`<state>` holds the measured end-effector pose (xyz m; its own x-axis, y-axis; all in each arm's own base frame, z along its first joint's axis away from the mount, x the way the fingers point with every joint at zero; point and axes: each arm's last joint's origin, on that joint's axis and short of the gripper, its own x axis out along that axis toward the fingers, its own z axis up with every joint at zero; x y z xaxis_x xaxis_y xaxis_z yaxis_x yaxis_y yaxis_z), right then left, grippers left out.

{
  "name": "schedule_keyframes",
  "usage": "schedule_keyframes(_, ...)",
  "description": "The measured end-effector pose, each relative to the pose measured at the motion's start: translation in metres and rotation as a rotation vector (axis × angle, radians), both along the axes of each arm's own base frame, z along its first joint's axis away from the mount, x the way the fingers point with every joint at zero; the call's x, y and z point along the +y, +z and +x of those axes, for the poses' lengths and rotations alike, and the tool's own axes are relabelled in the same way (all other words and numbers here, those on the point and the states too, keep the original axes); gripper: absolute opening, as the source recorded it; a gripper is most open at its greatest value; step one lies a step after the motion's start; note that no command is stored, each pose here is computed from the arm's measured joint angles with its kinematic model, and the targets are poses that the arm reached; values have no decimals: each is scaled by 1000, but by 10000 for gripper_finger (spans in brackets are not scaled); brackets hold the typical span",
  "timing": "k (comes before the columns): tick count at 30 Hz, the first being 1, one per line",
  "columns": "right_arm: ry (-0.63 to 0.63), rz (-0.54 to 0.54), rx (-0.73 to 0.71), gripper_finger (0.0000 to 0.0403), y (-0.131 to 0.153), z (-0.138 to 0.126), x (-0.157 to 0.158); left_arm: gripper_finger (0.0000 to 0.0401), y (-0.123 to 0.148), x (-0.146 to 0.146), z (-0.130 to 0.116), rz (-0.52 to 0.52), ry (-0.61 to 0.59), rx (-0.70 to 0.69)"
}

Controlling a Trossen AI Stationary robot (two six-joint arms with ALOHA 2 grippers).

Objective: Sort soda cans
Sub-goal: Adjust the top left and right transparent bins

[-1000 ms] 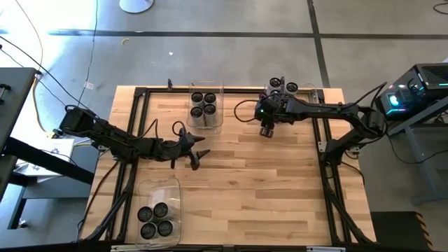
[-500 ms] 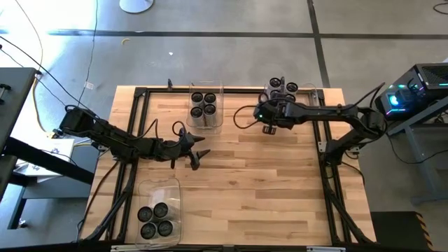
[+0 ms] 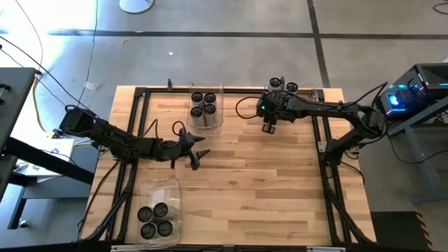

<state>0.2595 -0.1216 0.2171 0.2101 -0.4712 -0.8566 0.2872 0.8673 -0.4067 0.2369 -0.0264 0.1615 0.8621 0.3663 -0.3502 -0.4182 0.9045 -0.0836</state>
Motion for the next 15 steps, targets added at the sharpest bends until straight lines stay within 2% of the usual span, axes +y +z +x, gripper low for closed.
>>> schedule_keyframes(15,30,25,-1,88,0,4,12,282,0,0,0,0,0,-2)
